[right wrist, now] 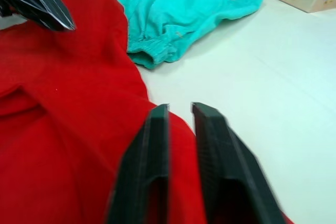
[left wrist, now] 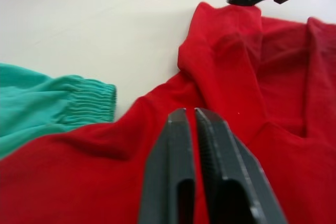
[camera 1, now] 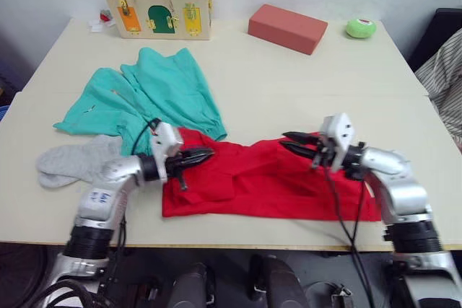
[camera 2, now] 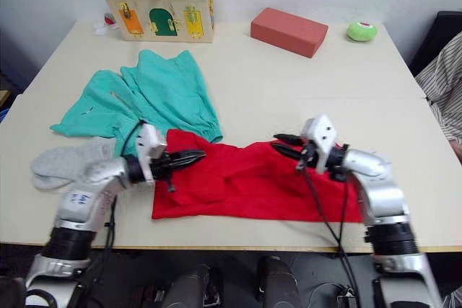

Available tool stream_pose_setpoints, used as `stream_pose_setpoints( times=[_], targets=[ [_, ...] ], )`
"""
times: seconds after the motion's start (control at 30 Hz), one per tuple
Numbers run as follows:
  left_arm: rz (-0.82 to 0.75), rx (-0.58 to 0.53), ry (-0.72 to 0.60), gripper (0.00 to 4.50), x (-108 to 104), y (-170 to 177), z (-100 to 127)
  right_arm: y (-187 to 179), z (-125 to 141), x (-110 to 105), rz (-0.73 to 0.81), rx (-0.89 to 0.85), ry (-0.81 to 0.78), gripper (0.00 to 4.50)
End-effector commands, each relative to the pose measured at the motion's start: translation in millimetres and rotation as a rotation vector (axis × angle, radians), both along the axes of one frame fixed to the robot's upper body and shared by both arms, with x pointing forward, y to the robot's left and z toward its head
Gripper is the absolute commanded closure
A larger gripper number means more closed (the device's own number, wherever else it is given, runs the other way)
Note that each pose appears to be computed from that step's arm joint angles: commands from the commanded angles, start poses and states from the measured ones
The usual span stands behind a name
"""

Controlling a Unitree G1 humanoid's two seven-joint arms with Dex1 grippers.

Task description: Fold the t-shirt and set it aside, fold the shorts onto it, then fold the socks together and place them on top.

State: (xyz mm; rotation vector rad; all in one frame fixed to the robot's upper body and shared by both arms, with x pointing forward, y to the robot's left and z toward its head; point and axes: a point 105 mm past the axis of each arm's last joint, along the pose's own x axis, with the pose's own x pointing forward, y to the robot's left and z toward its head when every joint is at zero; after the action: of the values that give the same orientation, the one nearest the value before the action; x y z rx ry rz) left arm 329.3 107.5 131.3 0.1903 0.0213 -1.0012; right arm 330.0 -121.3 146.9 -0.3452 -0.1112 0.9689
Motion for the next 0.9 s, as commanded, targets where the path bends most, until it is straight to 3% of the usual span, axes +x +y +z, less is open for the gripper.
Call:
stream_pose_setpoints(
  times=[0.03,0.13,0.37,0.47,0.63,0.77,0.9],
  targets=[
    [0.126,0.013,-0.028,4.5,13.5,0.2,-3.7,13.4,-3.9,-0.6,-0.066,0.02,-0.065,4.47],
    [0.229,0.076,-0.035,4.5,23.4,6.5,-14.5,10.6,-15.9,6.9,-0.192,0.013,-0.066,4.47],
    [0.406,0.091,-0.015,4.5,41.8,29.5,-29.3,-57.6,-48.7,15.9,-0.514,-0.075,-0.02,4.47],
    [0.574,0.009,-0.037,4.5,60.6,53.1,-20.9,-137.3,-68.3,-2.0,-0.773,-0.169,0.058,4.47],
    [0.661,-0.078,-0.032,4.5,69.9,65.7,-17.2,-180.5,-80.1,-20.5,-0.973,-0.137,0.145,4.47],
    [0.633,-0.127,-0.041,4.5,69.0,65.8,-12.9,-187.8,-76.5,-26.3,-1.001,-0.067,0.147,4.47],
    [0.461,-0.191,-0.096,4.5,56.5,49.0,5.9,-153.2,-36.7,-18.6,-0.798,0.04,-0.019,4.47]
  ],
)
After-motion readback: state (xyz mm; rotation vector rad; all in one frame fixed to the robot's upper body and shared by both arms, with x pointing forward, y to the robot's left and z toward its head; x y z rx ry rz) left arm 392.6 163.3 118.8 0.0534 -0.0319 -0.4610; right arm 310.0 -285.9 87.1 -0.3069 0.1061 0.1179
